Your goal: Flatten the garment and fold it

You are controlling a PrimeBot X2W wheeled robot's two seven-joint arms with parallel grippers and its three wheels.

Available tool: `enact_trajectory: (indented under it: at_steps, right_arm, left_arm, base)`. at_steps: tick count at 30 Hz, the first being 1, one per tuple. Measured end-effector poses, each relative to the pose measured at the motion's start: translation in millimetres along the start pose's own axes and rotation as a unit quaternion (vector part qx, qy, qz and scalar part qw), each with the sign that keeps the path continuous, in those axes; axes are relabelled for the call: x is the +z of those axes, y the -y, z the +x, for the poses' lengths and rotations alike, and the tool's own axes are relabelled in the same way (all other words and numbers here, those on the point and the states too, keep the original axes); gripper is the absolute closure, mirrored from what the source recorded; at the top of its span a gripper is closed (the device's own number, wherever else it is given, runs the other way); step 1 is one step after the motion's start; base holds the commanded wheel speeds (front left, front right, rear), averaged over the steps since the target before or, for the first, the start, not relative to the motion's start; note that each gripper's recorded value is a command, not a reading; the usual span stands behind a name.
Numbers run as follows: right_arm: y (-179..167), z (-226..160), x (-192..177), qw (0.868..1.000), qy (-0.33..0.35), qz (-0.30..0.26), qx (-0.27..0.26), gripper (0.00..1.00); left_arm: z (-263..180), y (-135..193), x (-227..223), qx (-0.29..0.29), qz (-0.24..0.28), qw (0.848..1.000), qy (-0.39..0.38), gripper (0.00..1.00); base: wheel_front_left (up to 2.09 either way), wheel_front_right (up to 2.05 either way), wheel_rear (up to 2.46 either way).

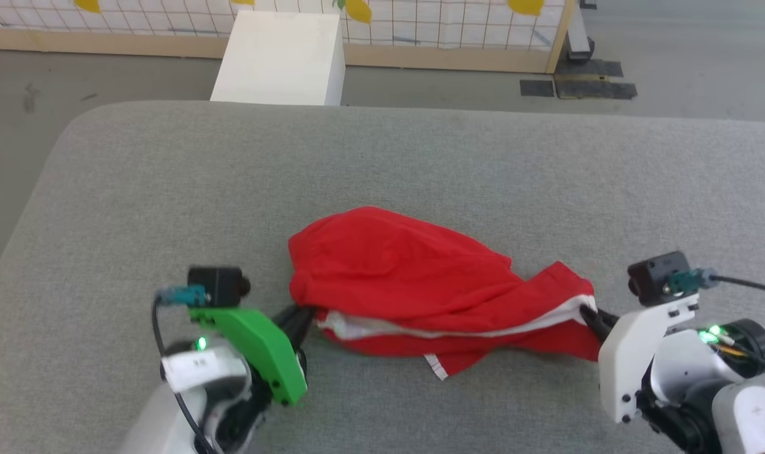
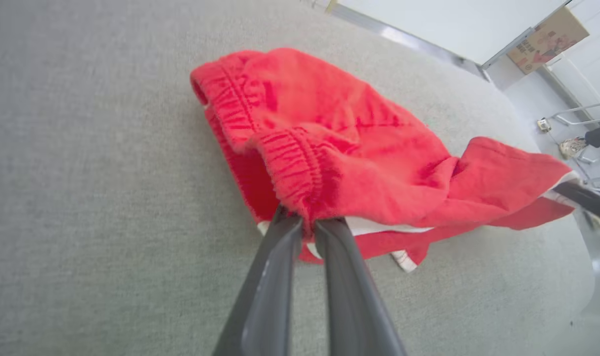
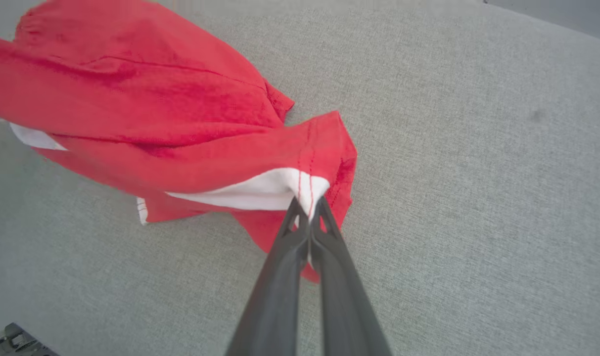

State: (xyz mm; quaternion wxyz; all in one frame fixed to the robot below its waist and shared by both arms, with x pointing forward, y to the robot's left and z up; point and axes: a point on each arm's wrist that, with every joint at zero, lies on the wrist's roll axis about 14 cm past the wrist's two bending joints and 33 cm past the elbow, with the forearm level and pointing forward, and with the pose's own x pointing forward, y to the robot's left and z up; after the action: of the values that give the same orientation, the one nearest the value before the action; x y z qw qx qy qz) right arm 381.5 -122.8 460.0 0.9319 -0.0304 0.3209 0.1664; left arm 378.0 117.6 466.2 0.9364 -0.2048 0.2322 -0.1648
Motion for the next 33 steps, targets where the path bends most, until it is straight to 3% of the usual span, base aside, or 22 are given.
enact_trajectory:
  at_steps: [6,7,10,22,29,33]
  right_arm:
    - [1.2,-9.2,54.7,0.998,0.069,0.004,0.012,1.0]
    - [8.0,-16.5,90.0,0.994,0.106,0.002,0.013,1.0]
    - [14.8,-20.6,129.4,0.99,0.137,-0.005,0.015,1.0]
    - [53.2,-11.2,284.5,0.967,0.254,-0.021,-0.022,1.0]
    - [84.7,12.6,321.5,0.951,0.297,-0.038,-0.071,1.0]
    - [95.8,42.8,310.6,0.954,0.285,-0.046,-0.081,1.0]
  left_arm:
    - [-6.1,26.6,83.1,-0.039,0.069,0.994,0.074,1.0]
    - [-7.0,42.5,125.2,-0.057,0.105,0.987,0.105,1.0]
    - [-1.4,50.8,166.6,-0.06,0.137,0.981,0.126,1.0]
    - [52.1,43.2,295.6,-0.009,0.187,0.959,0.213,1.0]
    - [96.1,33.3,326.3,-0.003,0.185,0.945,0.269,1.0]
    - [133.4,13.2,305.1,-0.001,0.168,0.953,0.253,1.0]
  base:
    - [0.0,0.0,0.0]
    - [0.0,0.0,0.0]
    - [0.0,0.0,0.0]
    - [0.0,0.0,0.0]
    - [0.0,0.0,0.0]
    - [0.0,0.0,0.0]
